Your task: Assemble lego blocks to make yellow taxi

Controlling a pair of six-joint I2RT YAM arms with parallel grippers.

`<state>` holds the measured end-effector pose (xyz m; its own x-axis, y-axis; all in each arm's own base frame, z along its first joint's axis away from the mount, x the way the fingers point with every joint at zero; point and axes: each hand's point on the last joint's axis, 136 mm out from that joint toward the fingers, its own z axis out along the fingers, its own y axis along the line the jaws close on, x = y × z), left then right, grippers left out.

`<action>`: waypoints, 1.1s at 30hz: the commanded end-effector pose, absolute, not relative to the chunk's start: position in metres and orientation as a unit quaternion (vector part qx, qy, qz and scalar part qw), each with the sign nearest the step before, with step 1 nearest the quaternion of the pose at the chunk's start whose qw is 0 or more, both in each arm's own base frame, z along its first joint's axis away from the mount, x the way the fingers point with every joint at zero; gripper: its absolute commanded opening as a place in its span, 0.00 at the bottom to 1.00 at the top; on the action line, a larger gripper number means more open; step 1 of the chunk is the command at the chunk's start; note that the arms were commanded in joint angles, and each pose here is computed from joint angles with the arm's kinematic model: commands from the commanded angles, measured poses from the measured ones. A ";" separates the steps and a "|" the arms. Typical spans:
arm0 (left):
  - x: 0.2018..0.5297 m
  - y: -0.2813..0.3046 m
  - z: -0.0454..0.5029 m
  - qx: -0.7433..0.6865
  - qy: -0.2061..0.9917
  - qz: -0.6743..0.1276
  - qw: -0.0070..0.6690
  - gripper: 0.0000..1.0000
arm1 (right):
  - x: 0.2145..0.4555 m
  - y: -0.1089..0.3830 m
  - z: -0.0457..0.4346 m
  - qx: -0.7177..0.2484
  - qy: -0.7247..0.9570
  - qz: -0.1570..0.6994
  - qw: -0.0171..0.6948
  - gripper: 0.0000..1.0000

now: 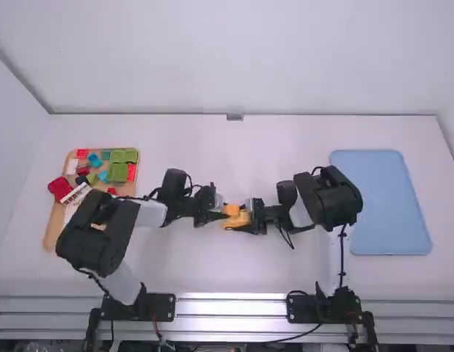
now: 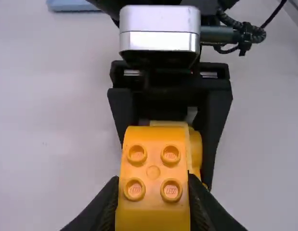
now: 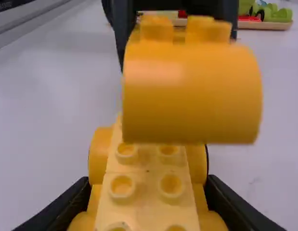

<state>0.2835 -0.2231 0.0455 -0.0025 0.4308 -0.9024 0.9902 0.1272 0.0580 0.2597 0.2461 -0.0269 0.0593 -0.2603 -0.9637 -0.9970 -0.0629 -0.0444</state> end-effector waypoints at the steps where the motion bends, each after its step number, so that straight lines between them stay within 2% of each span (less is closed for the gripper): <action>1: 0.276 -0.226 0.039 0.556 0.638 -0.354 0.399 0.02 | 0.265 0.238 -0.058 -0.595 0.575 0.384 0.411 0.50; 18: 0.282 -0.225 0.025 0.558 0.657 -0.323 0.391 0.02 | 0.274 0.247 -0.064 -0.601 0.587 0.392 0.375 0.51; 33: 0.285 -0.225 0.025 0.559 0.657 -0.317 0.395 0.02 | 0.259 0.243 -0.068 -0.621 0.568 0.384 0.380 0.54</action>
<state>0.2928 -0.2231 0.0295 -0.0457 0.4891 -0.8710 0.9802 0.1903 0.0554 0.2687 0.2562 -0.0288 0.0862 -0.2837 -0.9550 -0.9924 -0.1085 -0.0573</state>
